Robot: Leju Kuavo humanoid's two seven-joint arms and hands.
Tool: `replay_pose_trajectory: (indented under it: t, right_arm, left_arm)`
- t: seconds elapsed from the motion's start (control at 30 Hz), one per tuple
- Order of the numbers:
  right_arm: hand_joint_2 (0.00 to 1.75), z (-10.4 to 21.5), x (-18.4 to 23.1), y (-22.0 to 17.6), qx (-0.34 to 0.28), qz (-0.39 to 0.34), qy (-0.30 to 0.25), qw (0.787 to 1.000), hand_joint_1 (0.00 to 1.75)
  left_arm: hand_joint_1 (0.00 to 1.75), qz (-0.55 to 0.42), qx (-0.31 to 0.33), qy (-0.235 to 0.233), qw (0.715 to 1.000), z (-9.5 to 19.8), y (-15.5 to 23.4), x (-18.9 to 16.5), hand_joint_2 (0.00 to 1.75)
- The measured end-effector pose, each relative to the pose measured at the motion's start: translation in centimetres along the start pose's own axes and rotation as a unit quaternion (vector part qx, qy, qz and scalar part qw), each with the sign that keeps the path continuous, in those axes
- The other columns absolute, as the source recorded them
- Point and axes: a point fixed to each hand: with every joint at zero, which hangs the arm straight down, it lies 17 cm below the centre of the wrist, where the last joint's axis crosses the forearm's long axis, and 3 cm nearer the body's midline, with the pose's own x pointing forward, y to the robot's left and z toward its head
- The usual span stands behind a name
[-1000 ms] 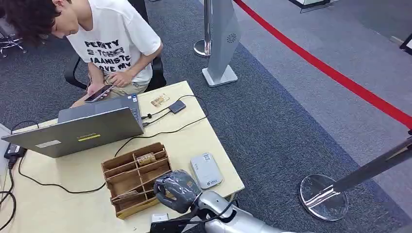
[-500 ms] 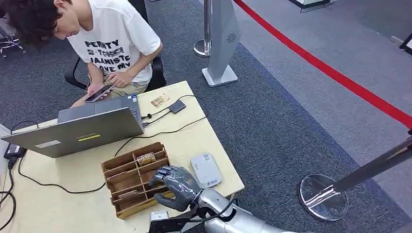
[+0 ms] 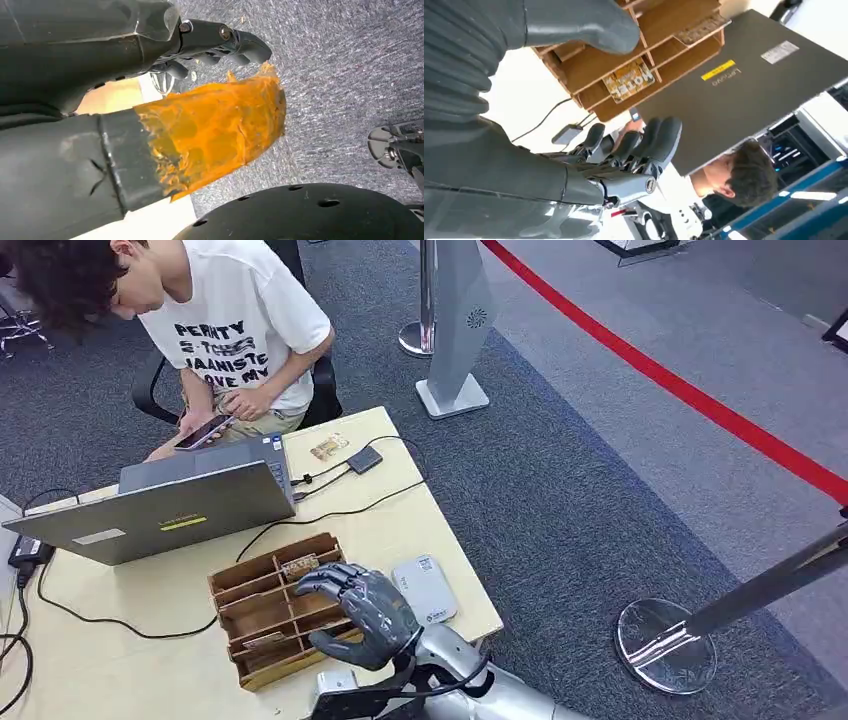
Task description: Pass the card to the sensor for recognition and then transmit it.
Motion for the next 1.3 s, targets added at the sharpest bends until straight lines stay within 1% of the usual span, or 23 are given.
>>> replay_pose_trajectory:
  t: [0.07, 0.23, 0.27, 0.3, 0.33, 0.47, 0.57, 0.6, 0.7, 0.77, 0.8, 0.97, 1.0, 1.1, 1.3]
  right_arm:
    - [1.75, 0.1, 0.1, 0.0, 0.001, -0.001, 0.000, 1.000, 0.75]
    - [1.75, 0.7, -0.5, 0.4, 0.008, -0.002, 0.009, 1.000, 0.89]
    - [1.75, 0.8, -0.7, 0.6, 0.011, -0.001, 0.011, 1.000, 0.87]
    - [1.75, 0.9, -0.9, 0.8, 0.014, 0.000, 0.014, 1.000, 0.80]
    - [1.75, 1.1, -1.0, 1.1, 0.019, 0.001, 0.016, 1.000, 0.84]
    - [1.75, 1.6, -1.7, 1.7, 0.029, 0.007, 0.024, 0.999, 0.87]
    - [1.75, 1.9, -2.3, 2.2, 0.036, 0.014, 0.030, 0.999, 0.87]
    - [1.75, 2.0, -2.5, 2.3, 0.037, 0.015, 0.033, 0.999, 0.84]
    - [1.75, 2.2, -3.2, 2.5, 0.042, 0.019, 0.040, 0.998, 0.86]
    - [1.75, 2.2, -3.6, 2.6, 0.043, 0.022, 0.044, 0.998, 0.82]
    - [1.75, 2.2, -3.8, 2.6, 0.044, 0.023, 0.045, 0.998, 0.87]
    - [1.75, 2.3, -4.4, 2.9, 0.048, 0.025, 0.052, 0.997, 0.94]
    - [1.75, 2.3, -4.5, 3.0, 0.049, 0.026, 0.053, 0.997, 1.01]
    - [1.75, 2.3, -4.8, 3.1, 0.051, 0.027, 0.056, 0.997, 0.96]
    - [1.75, 2.5, -5.8, 3.5, 0.057, 0.035, 0.068, 0.995, 0.94]
  left_arm:
    - [0.00, 0.000, 0.000, 0.000, 1.000, 0.0, 0.0, 0.0, 0.00]
    - [0.00, 0.001, 0.000, 0.000, 1.000, 0.0, 0.0, 0.0, 0.00]
    - [0.00, 0.001, 0.000, 0.000, 1.000, 0.0, 0.0, 0.0, 0.00]
    - [0.00, 0.001, 0.000, 0.000, 1.000, 0.0, 0.0, 0.0, 0.00]
    - [0.00, 0.002, 0.000, 0.000, 1.000, 0.0, 0.0, 0.0, 0.00]
    - [0.00, 0.002, -0.001, 0.000, 1.000, 0.0, 0.0, 0.0, 0.00]
    - [0.00, 0.002, -0.001, 0.000, 1.000, 0.0, 0.0, 0.0, 0.00]
    - [0.00, 0.002, -0.001, 0.000, 1.000, 0.0, 0.0, 0.0, 0.00]
    - [0.00, 0.002, -0.001, 0.000, 1.000, 0.0, 0.0, 0.0, 0.00]
    - [0.00, 0.002, -0.001, 0.000, 1.000, 0.0, 0.0, 0.0, 0.00]
    - [0.00, 0.002, -0.001, 0.000, 1.000, 0.0, -0.1, 0.0, 0.00]
    - [0.00, 0.001, -0.001, 0.000, 1.000, 0.0, -0.1, 0.0, 0.00]
    - [0.00, 0.001, -0.002, 0.000, 1.000, 0.0, -0.1, 0.0, 0.00]
    - [0.00, 0.001, -0.002, 0.000, 1.000, 0.0, -0.1, 0.0, 0.00]
    - [0.00, 0.001, -0.002, 0.000, 1.000, 0.0, -0.1, 0.0, 0.00]
